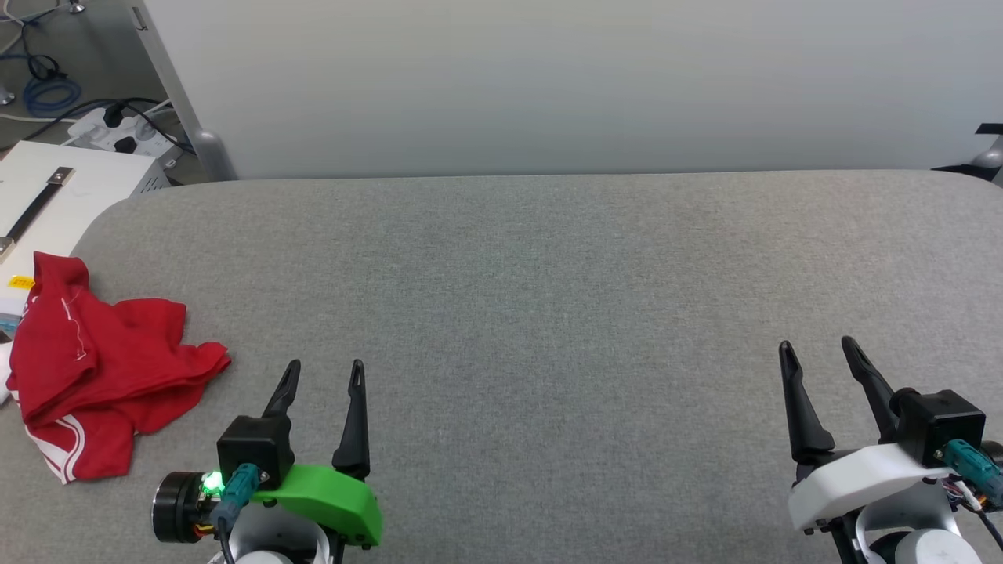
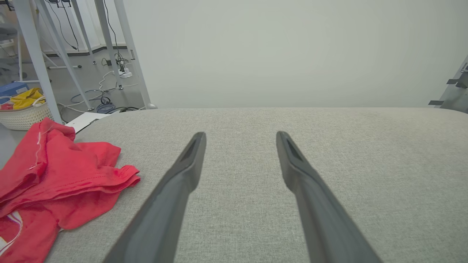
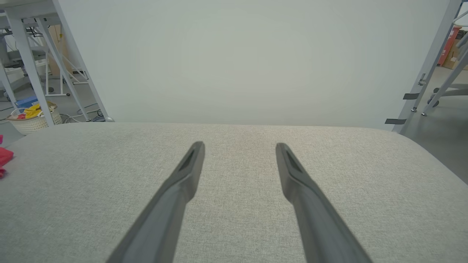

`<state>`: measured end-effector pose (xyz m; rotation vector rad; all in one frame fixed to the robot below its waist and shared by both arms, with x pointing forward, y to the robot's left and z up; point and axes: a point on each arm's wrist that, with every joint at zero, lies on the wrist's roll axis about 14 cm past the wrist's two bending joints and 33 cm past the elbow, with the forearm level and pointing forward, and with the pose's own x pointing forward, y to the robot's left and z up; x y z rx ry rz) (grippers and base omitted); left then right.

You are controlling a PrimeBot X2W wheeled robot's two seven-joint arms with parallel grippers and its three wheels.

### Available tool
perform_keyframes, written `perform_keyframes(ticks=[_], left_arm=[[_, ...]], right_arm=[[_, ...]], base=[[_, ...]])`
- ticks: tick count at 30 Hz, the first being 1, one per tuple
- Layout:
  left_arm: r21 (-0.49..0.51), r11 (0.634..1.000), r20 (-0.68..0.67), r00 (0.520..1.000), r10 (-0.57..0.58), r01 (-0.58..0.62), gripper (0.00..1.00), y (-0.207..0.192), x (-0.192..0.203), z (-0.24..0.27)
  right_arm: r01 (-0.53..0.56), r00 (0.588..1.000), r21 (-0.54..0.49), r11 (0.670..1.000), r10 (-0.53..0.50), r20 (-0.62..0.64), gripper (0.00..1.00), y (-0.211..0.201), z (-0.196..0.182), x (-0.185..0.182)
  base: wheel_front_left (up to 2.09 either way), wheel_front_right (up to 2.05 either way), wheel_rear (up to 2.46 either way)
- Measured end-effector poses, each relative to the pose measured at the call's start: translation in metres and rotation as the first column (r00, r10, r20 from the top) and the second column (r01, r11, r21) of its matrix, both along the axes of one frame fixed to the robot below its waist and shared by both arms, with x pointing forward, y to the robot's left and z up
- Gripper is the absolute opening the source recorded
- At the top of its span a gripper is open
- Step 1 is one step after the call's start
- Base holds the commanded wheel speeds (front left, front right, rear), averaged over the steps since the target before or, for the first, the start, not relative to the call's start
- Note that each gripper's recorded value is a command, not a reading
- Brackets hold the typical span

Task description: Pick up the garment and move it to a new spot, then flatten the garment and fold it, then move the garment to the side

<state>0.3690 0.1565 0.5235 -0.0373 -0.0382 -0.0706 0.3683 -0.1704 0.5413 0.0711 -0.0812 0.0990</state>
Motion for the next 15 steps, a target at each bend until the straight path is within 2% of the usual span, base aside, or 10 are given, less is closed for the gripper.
perform_keyframes(ticks=[8,15], left_arm=[[-0.008,0.999,0.022,0.999,0.040,-0.040,1.00,0.013,-0.002,0.005],[-0.009,0.993,0.036,0.992,0.121,-0.121,1.00,0.041,-0.012,0.007]], right_arm=[[-0.060,0.998,-0.019,0.998,0.060,0.024,1.00,0.021,0.008,0.005],[-0.137,0.989,-0.030,0.990,0.138,0.042,1.00,0.047,0.013,0.012]], base=[[0.00,0.00,0.00],[0.00,0.00,0.00]])
